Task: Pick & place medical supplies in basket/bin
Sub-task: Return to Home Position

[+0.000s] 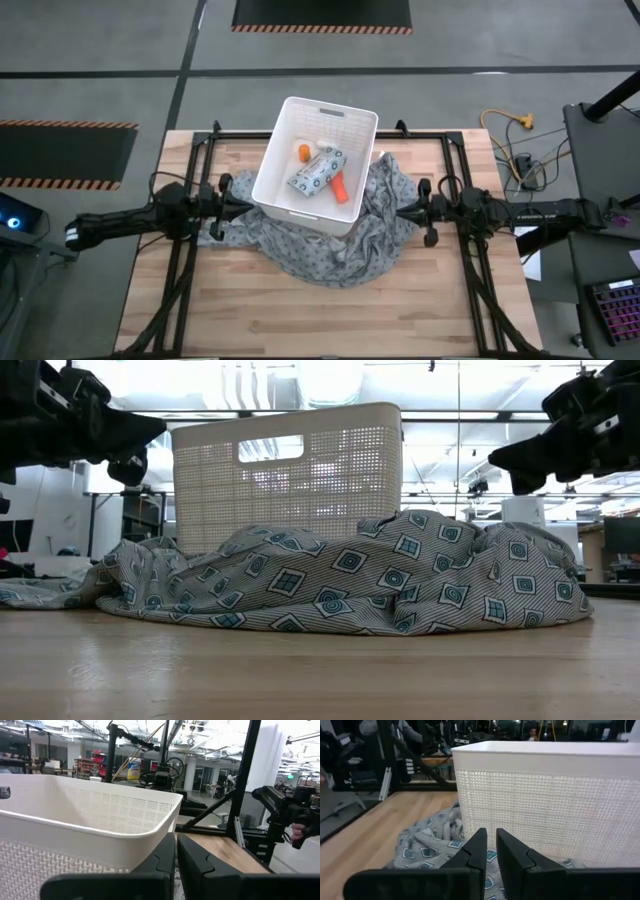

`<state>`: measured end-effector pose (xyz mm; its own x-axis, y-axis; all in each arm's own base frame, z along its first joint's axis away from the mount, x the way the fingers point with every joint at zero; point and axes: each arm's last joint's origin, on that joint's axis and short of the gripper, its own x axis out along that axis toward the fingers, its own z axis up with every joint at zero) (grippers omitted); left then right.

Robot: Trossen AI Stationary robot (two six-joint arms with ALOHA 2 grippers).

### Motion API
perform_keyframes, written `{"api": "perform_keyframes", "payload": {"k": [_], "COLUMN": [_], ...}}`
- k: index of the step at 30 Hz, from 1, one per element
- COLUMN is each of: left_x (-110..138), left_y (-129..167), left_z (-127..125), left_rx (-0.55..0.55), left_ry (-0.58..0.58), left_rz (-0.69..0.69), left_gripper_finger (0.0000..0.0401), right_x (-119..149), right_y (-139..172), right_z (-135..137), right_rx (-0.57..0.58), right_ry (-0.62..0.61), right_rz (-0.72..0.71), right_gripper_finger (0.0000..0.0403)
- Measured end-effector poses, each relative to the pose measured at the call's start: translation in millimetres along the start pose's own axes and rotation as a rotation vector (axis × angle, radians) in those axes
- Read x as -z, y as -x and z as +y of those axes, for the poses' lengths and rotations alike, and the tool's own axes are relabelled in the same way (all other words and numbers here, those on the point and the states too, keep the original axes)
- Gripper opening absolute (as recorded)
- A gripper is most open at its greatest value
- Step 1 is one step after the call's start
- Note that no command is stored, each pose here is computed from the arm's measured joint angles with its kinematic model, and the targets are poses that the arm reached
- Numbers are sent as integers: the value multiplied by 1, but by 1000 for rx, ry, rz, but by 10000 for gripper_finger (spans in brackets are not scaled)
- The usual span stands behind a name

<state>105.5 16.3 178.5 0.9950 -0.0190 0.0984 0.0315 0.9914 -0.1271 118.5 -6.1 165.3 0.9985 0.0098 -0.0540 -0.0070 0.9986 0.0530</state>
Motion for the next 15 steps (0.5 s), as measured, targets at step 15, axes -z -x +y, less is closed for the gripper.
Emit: {"api": "perform_keyframes", "payload": {"k": [15], "left_x": [1], "left_y": [-1], "left_z": [0], "left_rx": [-4], "left_ry": [4], "left_rz": [15], "left_gripper_finger": [0], "right_x": [0], "right_y": [0], "right_z": [0], "right_rx": [2], "right_ry": [-43], "right_rz": [0], "right_gripper_finger": [33]}}
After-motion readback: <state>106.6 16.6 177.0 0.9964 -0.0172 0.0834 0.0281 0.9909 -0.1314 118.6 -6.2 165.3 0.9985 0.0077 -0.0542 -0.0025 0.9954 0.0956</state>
